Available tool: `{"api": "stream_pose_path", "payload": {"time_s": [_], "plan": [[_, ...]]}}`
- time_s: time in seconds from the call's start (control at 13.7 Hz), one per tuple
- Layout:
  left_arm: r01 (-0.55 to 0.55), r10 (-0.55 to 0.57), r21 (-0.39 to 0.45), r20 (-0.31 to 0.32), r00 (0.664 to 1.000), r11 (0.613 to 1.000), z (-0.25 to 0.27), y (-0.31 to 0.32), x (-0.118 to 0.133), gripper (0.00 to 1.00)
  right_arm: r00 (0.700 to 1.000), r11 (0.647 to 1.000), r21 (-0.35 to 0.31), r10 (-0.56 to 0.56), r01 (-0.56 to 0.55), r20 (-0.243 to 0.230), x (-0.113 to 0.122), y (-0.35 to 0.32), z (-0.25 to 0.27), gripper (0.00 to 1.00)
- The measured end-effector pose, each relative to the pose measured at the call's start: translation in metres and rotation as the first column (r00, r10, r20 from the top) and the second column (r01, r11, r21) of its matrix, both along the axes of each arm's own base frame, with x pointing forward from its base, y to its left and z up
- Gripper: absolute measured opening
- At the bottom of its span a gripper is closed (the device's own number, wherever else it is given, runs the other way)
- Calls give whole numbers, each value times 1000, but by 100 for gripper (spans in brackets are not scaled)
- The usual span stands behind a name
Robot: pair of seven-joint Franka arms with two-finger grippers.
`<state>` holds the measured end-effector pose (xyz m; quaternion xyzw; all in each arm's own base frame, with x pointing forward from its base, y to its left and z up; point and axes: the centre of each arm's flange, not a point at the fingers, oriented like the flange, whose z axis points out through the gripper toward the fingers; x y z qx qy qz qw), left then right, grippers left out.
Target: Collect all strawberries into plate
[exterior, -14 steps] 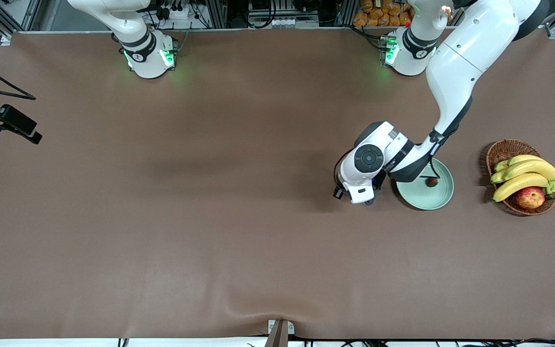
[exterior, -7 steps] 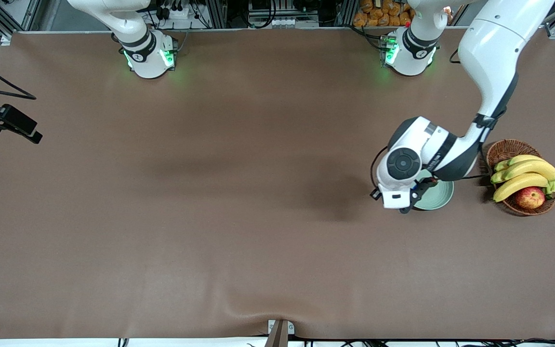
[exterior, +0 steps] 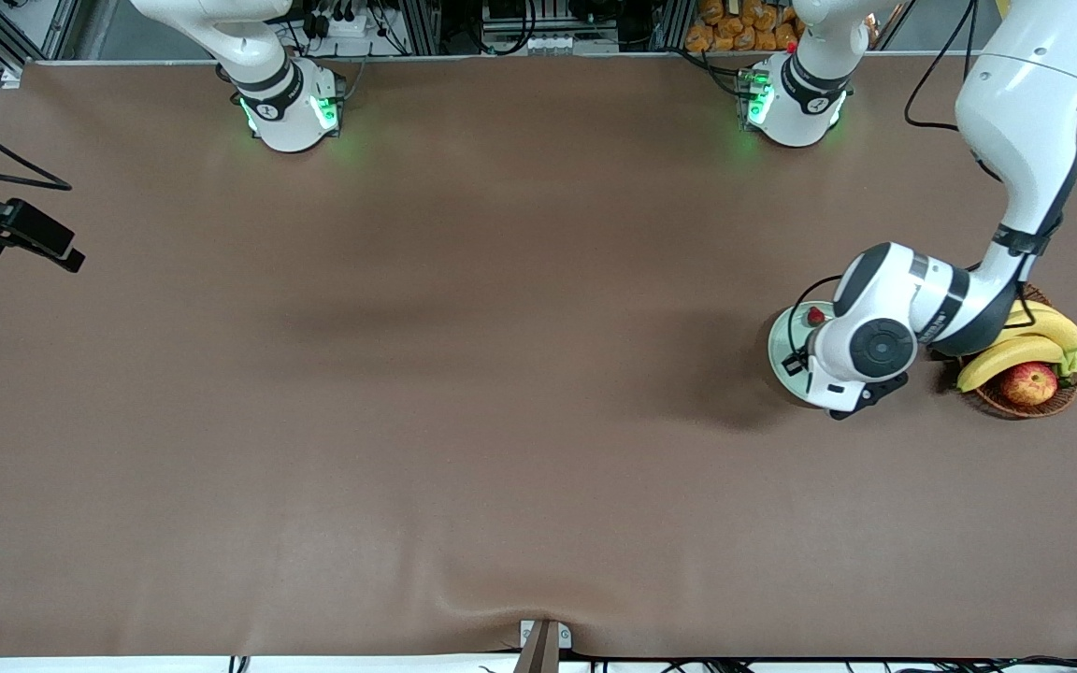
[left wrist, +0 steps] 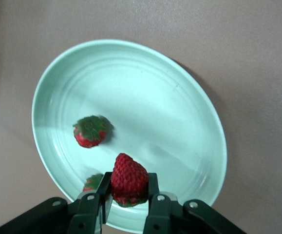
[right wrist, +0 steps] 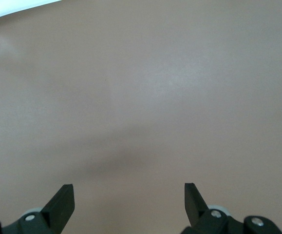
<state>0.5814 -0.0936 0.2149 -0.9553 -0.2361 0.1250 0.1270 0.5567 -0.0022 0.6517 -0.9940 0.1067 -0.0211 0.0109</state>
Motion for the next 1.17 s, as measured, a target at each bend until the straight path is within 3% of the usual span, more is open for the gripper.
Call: {"api": "stream_pose_path", "payload": {"time_s": [0.15,0.22,0.58,0.66,0.88,1.17], "plan": [[17,-17,-5,-5,1000,1000,0,-3,-2,32,1000,1000,0,-2,2,-1,0,-1,0,100],[25,-26,-6,-12,1000,1000,-2,-6,-5,37,1000,1000,0,-3,3,-2,0,-2,0,100],[169,-171,-30,-82,982,985,4,-1,-9,89,1000,1000,0,-5,5,-4,0,-3,0,100],[195,-197,-33,-71,978,980,17,4,-3,99,1000,1000,0,-5,5,-4,0,-3,0,100],[173,-173,-97,14,985,980,93,20,27,100,1000,1000,0,-6,6,-5,-1,-3,0,100],[180,-172,-166,60,983,970,186,1,45,100,1000,1000,0,-6,6,-5,-1,-4,0,100]]}}
